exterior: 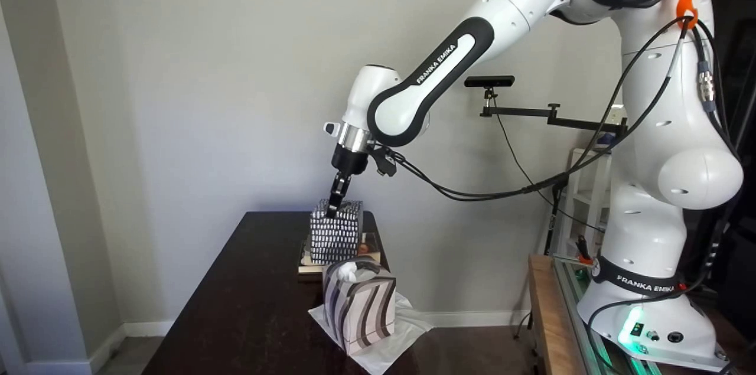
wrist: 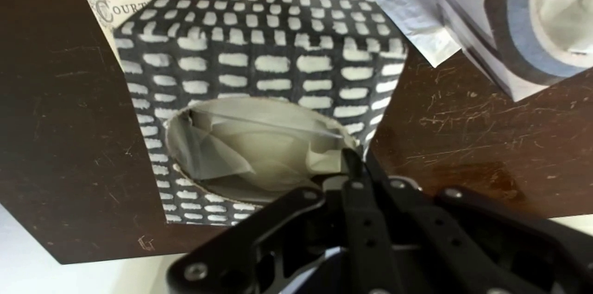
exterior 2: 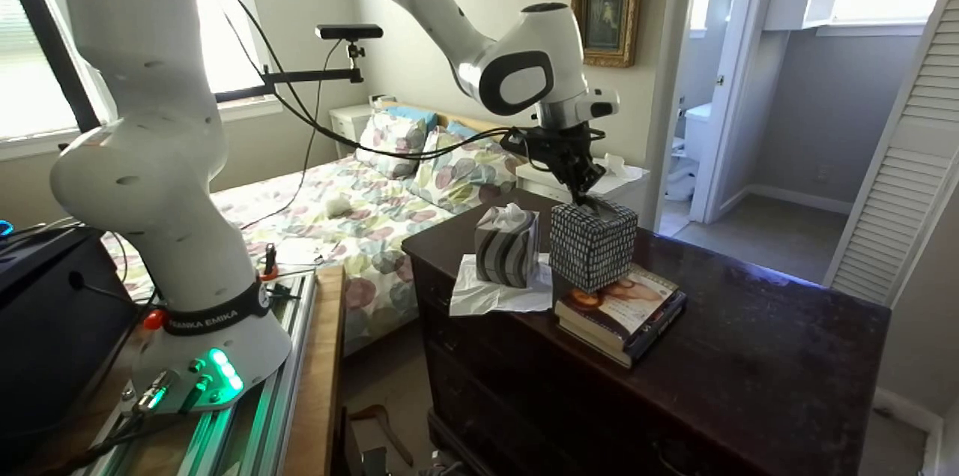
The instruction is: Remove the napkin box from on top of the books and put it on top of the other napkin box
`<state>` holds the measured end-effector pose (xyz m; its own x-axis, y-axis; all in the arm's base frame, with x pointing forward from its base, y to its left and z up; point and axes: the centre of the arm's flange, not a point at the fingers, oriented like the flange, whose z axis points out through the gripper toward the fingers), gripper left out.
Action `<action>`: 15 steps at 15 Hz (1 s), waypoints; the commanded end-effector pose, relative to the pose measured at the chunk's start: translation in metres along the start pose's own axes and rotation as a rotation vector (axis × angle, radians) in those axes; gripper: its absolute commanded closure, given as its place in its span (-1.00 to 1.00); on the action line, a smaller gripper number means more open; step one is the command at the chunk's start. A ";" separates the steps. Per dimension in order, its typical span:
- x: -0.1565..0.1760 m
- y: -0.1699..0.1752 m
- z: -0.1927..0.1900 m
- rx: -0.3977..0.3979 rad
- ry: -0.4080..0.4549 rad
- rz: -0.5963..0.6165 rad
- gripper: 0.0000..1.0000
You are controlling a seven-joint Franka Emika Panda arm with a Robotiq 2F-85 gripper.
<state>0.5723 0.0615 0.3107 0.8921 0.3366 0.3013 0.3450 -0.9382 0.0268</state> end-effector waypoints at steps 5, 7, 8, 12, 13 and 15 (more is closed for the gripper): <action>0.007 -0.017 -0.033 0.040 0.016 -0.031 0.99; 0.011 -0.034 -0.055 0.065 0.039 -0.061 0.99; 0.012 -0.042 -0.066 0.072 0.049 -0.079 0.99; 0.018 -0.070 -0.107 0.089 0.087 -0.164 0.99; 0.019 -0.076 -0.113 0.102 0.089 -0.185 0.99; 0.019 -0.091 -0.120 0.146 0.075 -0.231 0.99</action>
<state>0.5417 0.1350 0.4119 0.7919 0.4784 0.3794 0.5164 -0.8564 0.0019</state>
